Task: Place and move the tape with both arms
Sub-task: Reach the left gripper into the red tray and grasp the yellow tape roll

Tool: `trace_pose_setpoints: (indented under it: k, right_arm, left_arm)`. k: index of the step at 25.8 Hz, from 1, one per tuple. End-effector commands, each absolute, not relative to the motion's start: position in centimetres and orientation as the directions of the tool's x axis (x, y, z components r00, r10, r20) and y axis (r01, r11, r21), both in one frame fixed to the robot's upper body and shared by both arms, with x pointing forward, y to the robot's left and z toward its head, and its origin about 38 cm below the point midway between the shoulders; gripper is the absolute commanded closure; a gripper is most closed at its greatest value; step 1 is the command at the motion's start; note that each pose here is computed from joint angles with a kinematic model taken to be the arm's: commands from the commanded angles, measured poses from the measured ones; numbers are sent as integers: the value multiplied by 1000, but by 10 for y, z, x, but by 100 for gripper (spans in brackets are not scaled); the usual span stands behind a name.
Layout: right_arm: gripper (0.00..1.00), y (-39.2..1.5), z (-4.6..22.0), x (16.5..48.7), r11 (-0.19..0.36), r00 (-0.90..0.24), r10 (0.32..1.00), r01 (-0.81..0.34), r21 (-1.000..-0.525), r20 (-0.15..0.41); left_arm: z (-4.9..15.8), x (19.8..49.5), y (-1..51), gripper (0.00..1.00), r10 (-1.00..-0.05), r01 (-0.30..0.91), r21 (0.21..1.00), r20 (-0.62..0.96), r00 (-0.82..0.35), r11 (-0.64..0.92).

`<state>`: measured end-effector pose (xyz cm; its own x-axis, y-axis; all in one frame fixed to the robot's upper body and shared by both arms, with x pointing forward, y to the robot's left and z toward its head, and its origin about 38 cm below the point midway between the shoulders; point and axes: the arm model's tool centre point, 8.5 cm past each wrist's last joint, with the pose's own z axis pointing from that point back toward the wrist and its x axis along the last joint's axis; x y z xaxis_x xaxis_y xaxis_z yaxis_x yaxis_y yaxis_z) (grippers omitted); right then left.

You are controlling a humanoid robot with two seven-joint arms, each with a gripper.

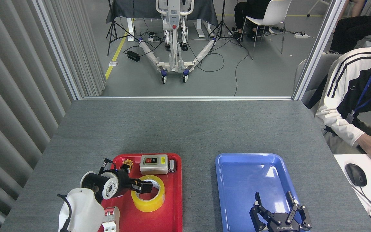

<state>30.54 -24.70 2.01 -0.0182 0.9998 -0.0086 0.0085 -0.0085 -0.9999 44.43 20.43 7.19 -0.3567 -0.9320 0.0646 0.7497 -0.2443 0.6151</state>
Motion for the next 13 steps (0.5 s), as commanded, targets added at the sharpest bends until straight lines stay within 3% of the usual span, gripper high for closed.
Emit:
trace_pose_setpoints:
  k: [1, 4, 10, 13]
  right_arm:
    - [0, -247, 20, 305, -8, -19, 1000, 8, -1000, -8]
    - [0, -247, 20, 305, -8, -19, 1000, 10, -1000, -8]
    - [0, -247, 20, 305, -10, -19, 1000, 8, -1000, -10]
    - [0, -246, 19, 305, -8, -20, 1000, 8, -1000, -8]
  left_arm:
    - [62, 449, 208, 1, -938, 792, 559, 71, -339, -244]
    - [56, 450, 212, 2, -942, 811, 529, 59, -330, -251]
    - [46, 449, 226, 17, -970, 868, 447, -4, -241, -218]
    - [42, 450, 227, 34, -972, 877, 431, 1, -236, -213]
